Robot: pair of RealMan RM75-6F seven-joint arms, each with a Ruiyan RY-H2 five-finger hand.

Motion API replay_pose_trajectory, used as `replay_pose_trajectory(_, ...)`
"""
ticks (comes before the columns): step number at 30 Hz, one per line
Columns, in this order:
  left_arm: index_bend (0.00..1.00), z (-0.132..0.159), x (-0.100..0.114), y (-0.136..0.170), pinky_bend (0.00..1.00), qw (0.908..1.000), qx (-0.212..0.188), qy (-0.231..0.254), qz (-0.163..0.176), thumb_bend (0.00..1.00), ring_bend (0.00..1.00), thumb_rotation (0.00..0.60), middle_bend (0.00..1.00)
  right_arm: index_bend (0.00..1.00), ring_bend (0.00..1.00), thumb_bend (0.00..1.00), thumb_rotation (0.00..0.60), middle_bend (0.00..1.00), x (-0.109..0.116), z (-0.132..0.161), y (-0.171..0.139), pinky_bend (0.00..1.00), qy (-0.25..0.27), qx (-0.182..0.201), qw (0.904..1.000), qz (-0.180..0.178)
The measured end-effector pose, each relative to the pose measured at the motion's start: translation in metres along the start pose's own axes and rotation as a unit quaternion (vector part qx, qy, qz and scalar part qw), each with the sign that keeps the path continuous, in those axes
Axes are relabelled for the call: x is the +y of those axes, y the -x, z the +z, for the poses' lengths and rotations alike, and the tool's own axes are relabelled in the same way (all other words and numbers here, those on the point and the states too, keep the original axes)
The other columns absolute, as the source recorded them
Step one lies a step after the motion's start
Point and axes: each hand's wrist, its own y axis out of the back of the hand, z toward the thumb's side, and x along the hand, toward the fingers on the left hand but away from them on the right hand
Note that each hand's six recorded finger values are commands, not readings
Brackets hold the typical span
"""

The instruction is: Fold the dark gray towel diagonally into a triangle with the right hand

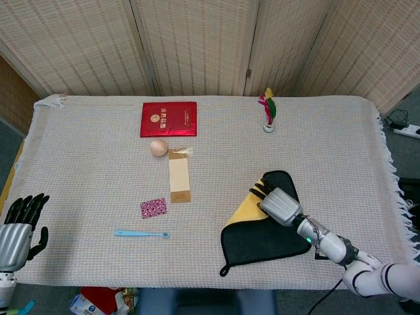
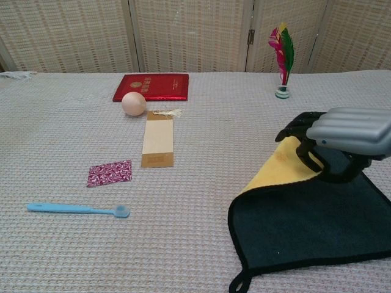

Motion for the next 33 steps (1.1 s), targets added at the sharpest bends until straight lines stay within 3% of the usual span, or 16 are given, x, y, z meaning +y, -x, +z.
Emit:
replay_pose_trajectory(6,0.0,0.003,-0.006,0.0,0.0,1.0,-0.002,-0.006,-0.007,0.69,0.0,0.6,0.09,0.67,0.07,0.54,0.6,0.14,-0.03,0.004,-0.042,0.0,0.021,-0.001,0.9997,0.015)
replay_pose_trajectory(15,0.0,0.005,-0.012,-0.001,0.0,0.9998,-0.003,-0.01,-0.015,0.69,0.0,0.6,0.09,0.67,0.07,0.54,0.6,0.14,-0.044,0.0,-0.076,0.0,0.029,-0.014,0.9995,0.004)
replay_pose_trajectory(30,0.0,0.003,-0.02,-0.005,0.0,0.9995,0.004,-0.016,-0.027,0.69,0.0,0.6,0.09,0.66,0.08,0.54,0.6,0.14,-0.078,-0.017,-0.092,0.0,0.054,-0.037,0.9975,0.028)
replay_pose_trajectory(33,0.0,0.002,-0.021,-0.006,0.0,0.9994,0.007,-0.017,-0.028,0.69,0.0,0.6,0.09,0.55,0.06,0.54,0.6,0.11,-0.082,-0.018,-0.094,0.0,0.061,-0.038,0.9969,0.031)
